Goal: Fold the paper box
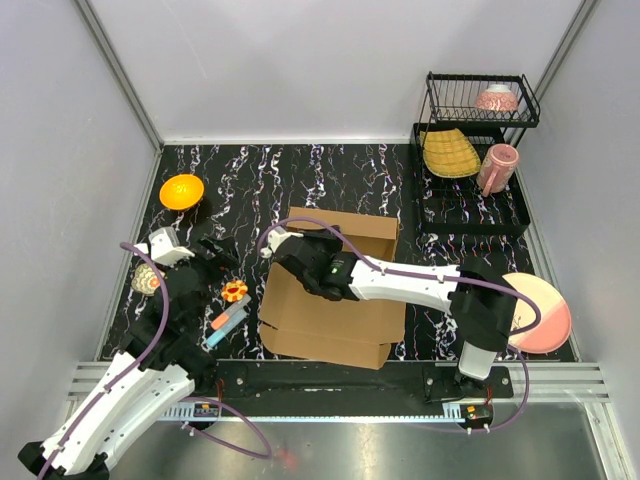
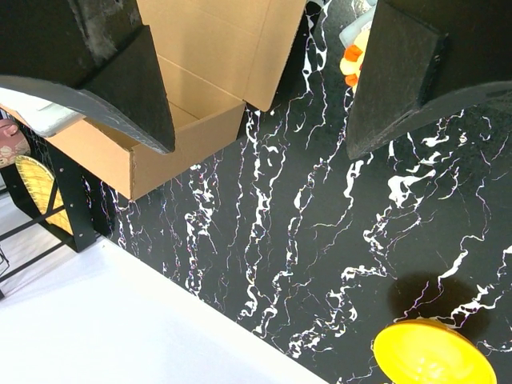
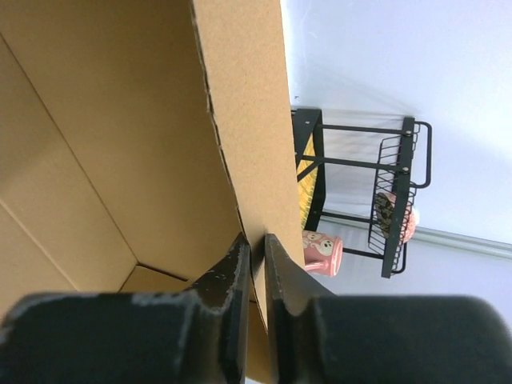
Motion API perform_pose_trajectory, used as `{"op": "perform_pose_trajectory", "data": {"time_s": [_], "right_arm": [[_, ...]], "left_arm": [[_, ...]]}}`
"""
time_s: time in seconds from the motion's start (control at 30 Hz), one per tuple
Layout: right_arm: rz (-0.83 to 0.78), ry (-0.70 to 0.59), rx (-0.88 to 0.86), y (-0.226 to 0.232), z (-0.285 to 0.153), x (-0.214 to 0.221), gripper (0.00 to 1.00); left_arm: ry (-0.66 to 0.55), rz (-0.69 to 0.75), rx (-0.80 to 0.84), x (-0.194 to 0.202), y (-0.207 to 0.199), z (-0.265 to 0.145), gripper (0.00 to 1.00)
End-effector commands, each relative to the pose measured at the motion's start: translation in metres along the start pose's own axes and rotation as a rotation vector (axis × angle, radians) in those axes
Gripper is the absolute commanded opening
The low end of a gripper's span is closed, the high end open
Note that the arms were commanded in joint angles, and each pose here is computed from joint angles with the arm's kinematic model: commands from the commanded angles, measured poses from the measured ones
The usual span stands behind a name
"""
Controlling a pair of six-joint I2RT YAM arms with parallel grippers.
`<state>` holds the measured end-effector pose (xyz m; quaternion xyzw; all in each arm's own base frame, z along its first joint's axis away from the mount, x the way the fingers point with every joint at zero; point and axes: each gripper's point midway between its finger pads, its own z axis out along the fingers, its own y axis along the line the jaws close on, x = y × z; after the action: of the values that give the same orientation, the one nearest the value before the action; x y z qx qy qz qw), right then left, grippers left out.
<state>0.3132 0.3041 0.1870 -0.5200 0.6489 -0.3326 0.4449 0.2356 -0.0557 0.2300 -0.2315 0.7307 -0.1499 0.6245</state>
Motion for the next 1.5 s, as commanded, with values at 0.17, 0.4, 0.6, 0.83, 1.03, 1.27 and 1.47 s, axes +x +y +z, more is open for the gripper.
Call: {"op": "perform_pose_trajectory", "data": {"time_s": [0.17, 0.4, 0.6, 0.83, 1.03, 1.27, 1.47], "right_arm": [[0.021, 0.027, 0.105, -0.036, -0.003, 0.005, 0.00], [0.206, -0.018, 0.233, -0.158, -0.046, 0.007, 0.00], [0.862, 0.057, -0.028, -0.190, -0.034, 0.067, 0.00], [1.717, 0.261, -0.253, -0.145, -0.010, 0.123, 0.00], [2.142, 0.547, -0.305, -0.066, 0.001, 0.126, 0.00], [2.309, 0.970, -0.233, 0.039, 0.007, 0.151, 0.00], [2.324, 1.149, -0.184, 0.090, 0.001, 0.164, 0.00]], "left_arm": [[-0.083, 0.002, -0.005, -0.033, 0.000, -0.010, 0.90], [-0.297, 0.002, -0.008, -0.124, -0.016, -0.035, 0.90], [-0.407, -0.054, 0.043, -0.179, -0.034, -0.058, 0.90], [-0.381, -0.078, 0.058, -0.168, -0.036, -0.054, 0.90], [-0.280, -0.121, 0.088, -0.127, -0.039, -0.036, 0.88], [-0.098, -0.135, 0.258, -0.060, -0.061, -0.024, 0.80], [-0.078, -0.118, 0.451, -0.049, -0.081, -0.041, 0.80]]}}
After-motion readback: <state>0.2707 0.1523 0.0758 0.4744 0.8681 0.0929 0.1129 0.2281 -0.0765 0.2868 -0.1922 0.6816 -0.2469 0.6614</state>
